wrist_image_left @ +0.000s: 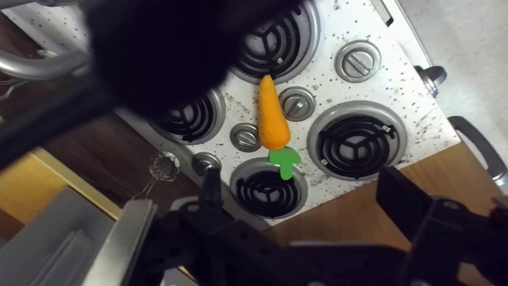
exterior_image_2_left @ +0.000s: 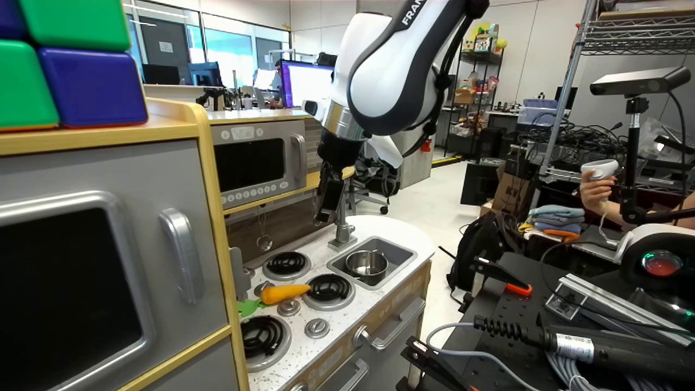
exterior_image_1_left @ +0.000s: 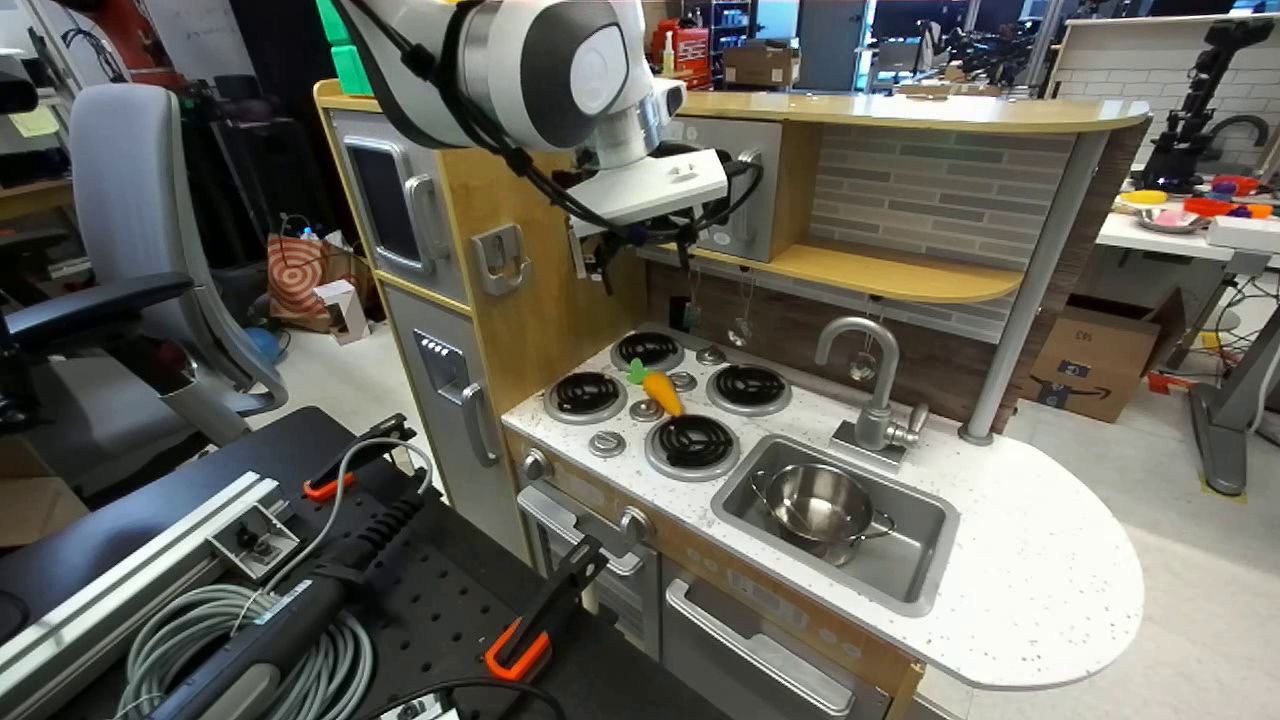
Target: Put the carrot plush toy in the pot
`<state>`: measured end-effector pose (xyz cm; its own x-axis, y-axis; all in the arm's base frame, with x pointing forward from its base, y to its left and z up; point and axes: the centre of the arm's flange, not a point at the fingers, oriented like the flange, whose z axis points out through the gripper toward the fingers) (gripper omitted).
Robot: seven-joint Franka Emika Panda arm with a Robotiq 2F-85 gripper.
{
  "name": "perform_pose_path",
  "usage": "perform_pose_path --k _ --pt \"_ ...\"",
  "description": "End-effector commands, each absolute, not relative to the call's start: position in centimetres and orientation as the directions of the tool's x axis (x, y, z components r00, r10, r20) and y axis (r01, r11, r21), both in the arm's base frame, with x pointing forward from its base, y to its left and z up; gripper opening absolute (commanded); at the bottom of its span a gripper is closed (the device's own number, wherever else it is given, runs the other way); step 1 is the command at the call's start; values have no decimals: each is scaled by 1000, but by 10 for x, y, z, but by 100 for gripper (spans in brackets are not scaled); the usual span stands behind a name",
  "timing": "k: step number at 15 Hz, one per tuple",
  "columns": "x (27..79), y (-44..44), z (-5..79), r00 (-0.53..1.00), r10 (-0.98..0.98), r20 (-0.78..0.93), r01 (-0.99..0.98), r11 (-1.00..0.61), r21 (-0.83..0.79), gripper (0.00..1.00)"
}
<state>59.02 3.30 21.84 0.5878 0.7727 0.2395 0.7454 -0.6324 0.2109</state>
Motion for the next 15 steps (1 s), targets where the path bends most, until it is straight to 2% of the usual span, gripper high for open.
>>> perform_pose_path --k 1,6,10,15 --pt "596 27 214 579 784 221 769 -616 172 100" --pt "611 21 192 573 789 224 785 -606 128 100" --pt "615 44 148 538 805 250 767 -591 251 100" --pt "616 79 93 519 832 198 797 -554 240 100"
